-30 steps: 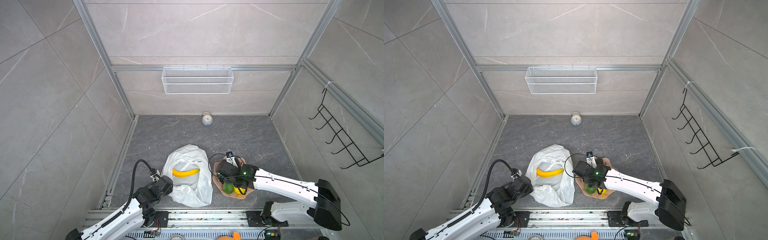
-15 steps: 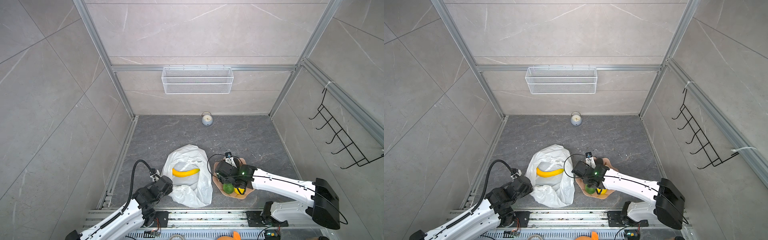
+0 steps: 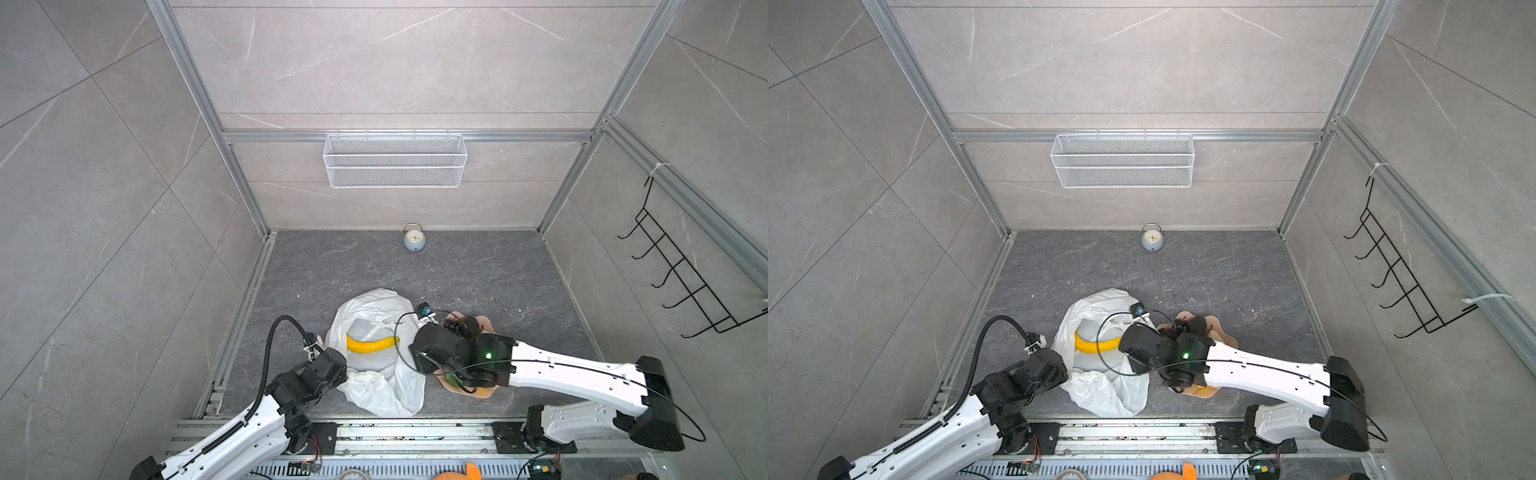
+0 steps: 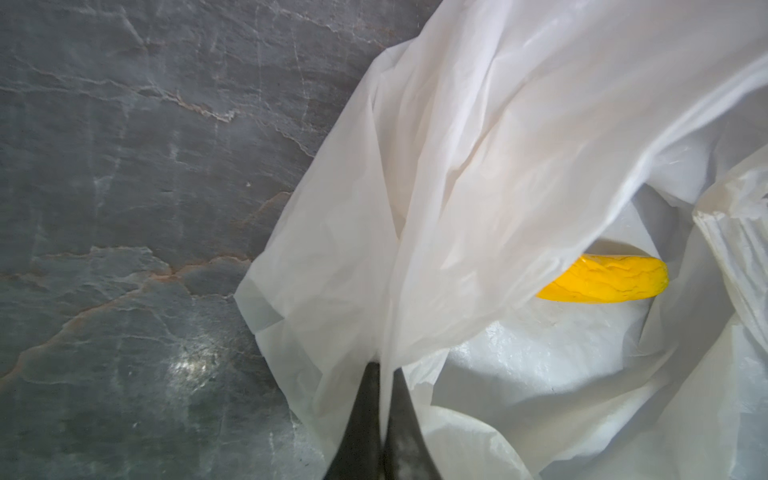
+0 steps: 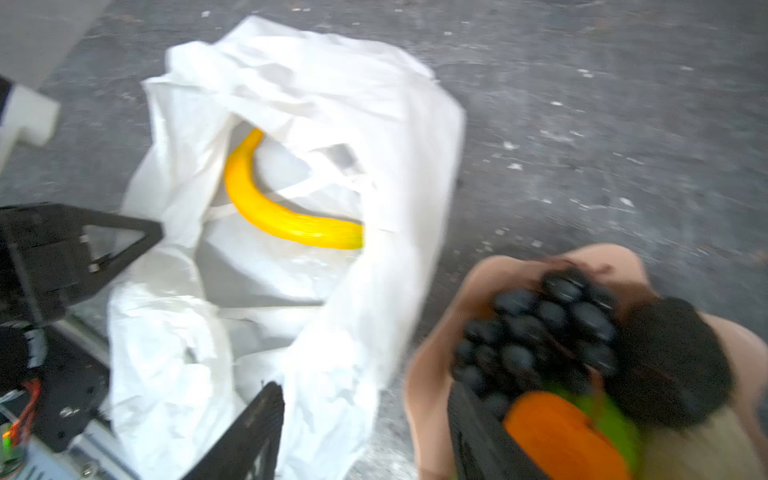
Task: Take the fake fruits out of the plastic bag
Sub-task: 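Move the right gripper back into the bag toward the yellow banana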
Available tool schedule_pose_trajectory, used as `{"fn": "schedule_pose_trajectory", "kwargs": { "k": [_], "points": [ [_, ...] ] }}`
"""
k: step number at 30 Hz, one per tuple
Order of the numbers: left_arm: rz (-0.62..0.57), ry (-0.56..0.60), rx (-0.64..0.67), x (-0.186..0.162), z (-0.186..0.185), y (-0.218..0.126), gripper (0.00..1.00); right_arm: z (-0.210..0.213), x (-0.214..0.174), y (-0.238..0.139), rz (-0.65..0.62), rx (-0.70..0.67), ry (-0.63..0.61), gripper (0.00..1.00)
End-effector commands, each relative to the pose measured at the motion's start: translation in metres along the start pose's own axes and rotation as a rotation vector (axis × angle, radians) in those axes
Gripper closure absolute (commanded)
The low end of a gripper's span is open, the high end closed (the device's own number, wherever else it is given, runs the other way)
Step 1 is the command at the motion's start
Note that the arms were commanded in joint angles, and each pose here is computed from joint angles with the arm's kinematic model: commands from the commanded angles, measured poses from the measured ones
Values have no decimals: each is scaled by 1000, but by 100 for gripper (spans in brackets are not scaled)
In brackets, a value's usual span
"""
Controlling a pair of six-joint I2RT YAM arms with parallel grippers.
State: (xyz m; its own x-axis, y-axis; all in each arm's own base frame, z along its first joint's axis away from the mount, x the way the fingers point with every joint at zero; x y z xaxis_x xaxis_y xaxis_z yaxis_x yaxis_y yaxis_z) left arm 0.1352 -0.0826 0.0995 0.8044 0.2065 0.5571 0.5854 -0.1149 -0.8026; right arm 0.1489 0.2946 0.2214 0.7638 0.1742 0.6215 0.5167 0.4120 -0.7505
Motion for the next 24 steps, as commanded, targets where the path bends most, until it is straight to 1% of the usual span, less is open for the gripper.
{"fn": "schedule_pose_trajectory", "kwargs": {
  "k": [1, 4, 8, 12, 17, 24],
  "points": [
    [-39, -16, 19, 8, 0, -6, 100, 47, 0, 25, 62, 213, -138, 35],
    [-48, -34, 2, 6, 1, -4, 100, 67, 9, 49, 91, 247, -196, 36],
    [-73, -57, 11, 5, 8, -7, 100, 66, 22, 90, 132, 245, -171, 38],
    [-83, -69, 25, 2, 15, -8, 100, 76, 20, 121, 165, 237, -237, 39],
    [-64, -68, 35, 0, 15, -6, 100, 83, 20, 147, 196, 203, -326, 40],
    [-73, -76, 34, 0, 17, -7, 100, 87, 21, 179, 263, 197, -367, 39]
  ]
}}
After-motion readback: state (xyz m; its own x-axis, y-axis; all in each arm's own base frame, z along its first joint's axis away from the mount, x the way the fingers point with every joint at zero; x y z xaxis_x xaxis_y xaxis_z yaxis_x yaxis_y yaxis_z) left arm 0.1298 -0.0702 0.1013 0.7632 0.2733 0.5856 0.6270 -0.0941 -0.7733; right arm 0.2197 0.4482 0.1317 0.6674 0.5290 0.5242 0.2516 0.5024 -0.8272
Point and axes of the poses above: each gripper's point midway between its finger pads, its own y axis out along the fingers, its own z axis along the line the jaws close on, x = y × z, the point moved 6 cm from there along -y, back along the fingers, and after that the axes turned 12 degrees about y, right-handed, at the moved point
